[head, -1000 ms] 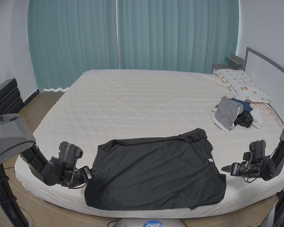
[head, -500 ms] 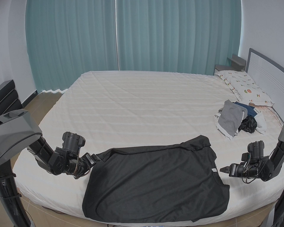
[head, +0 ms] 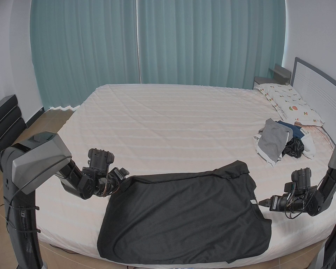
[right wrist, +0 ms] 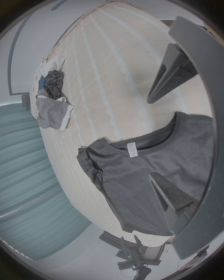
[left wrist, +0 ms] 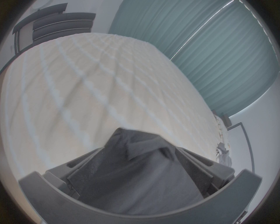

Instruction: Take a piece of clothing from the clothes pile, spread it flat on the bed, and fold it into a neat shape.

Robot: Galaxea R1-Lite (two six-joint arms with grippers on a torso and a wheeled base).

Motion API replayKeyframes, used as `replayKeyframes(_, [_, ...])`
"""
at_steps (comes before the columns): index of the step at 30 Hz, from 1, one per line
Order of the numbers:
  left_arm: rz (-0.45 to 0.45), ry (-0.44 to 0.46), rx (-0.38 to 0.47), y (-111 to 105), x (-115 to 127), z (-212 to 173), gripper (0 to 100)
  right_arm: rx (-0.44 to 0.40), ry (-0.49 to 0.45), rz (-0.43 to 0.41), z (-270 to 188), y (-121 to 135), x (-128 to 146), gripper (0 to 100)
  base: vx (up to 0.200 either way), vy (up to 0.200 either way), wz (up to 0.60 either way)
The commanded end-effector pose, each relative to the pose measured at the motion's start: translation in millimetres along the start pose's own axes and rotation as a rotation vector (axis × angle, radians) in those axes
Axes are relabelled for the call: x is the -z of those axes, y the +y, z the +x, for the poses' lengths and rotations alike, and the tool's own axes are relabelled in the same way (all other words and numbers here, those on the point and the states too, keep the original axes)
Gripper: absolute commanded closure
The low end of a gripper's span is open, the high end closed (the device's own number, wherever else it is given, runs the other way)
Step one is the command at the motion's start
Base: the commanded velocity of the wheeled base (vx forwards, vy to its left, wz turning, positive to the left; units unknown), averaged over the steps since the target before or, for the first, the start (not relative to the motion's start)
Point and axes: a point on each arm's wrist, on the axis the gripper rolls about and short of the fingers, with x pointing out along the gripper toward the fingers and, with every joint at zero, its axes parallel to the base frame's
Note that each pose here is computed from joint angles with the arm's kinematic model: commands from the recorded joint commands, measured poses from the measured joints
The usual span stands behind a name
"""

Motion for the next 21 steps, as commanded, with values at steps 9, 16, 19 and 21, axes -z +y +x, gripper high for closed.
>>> replayKeyframes(9, [-0.004, -0.066, 0.018, 4.2, 6.8, 38.2, 0, 0.0, 0.025, -0.032, -0.3, 8.8, 8.8, 0, 0.0, 0.0, 0.0])
replayKeyframes(16, [-0.005, -0.064, 0.018, 3.9, 8.0, 36.1, 0, 0.011, 0.03, -0.039, 1.2, 10.2, 10.5, 0, 0.0, 0.0, 0.0])
replayKeyframes(19, [0.004, -0.062, 0.021, 2.7, 10.5, 38.6, 0, 0.011, 0.03, -0.037, 1.2, 10.2, 10.5, 0, 0.0, 0.0, 0.0])
replayKeyframes(21, [0.003, -0.065, 0.025, 2.5, 10.5, 39.9, 0, 0.01, 0.029, -0.038, 0.9, 10.7, 10.4, 0, 0.0, 0.0, 0.0])
